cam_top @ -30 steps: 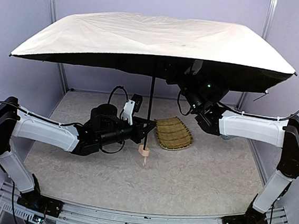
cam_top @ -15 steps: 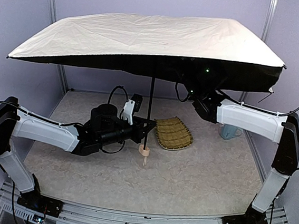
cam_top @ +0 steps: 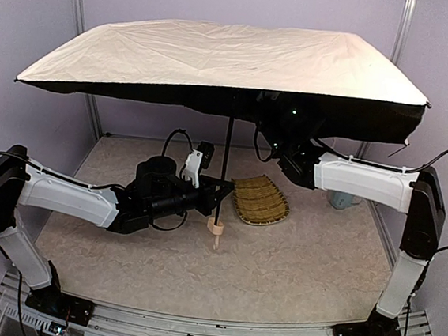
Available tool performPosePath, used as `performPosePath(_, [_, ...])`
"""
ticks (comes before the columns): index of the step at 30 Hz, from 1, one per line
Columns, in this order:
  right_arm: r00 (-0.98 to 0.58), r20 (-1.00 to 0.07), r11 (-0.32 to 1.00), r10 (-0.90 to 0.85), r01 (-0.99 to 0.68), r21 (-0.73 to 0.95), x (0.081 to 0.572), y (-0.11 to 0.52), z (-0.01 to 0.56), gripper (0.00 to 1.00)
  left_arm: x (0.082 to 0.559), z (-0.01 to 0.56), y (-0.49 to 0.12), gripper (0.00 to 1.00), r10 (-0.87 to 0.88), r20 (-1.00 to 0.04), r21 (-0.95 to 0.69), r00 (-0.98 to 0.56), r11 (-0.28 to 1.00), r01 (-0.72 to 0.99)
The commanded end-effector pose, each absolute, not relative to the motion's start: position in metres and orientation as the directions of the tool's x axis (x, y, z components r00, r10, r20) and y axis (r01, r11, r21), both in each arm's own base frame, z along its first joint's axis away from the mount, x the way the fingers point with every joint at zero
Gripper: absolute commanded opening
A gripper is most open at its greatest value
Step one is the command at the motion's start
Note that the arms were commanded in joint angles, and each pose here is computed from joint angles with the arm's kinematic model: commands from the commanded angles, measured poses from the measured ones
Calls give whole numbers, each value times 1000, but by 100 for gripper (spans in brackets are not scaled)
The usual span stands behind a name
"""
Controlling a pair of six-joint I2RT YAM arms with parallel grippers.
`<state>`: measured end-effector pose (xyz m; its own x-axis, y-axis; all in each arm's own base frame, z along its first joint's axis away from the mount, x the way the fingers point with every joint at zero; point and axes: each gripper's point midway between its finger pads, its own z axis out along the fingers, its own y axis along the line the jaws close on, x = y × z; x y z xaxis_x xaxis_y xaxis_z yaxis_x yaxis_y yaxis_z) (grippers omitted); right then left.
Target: Put away the umbrella
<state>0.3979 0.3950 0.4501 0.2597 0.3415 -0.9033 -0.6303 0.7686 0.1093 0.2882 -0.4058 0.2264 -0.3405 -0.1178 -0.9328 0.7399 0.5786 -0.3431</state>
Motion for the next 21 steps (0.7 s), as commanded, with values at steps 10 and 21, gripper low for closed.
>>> performPosePath(10, [315,-887,808,337,-580,101,402,392,466,35,285,272,-409,0,-198,-952,-306,-234,540,784])
performPosePath(21, [279,-906,742,319,-669,55,393,403,461,5,287,283,-399,0,-195,-965,-258,-176,566,783])
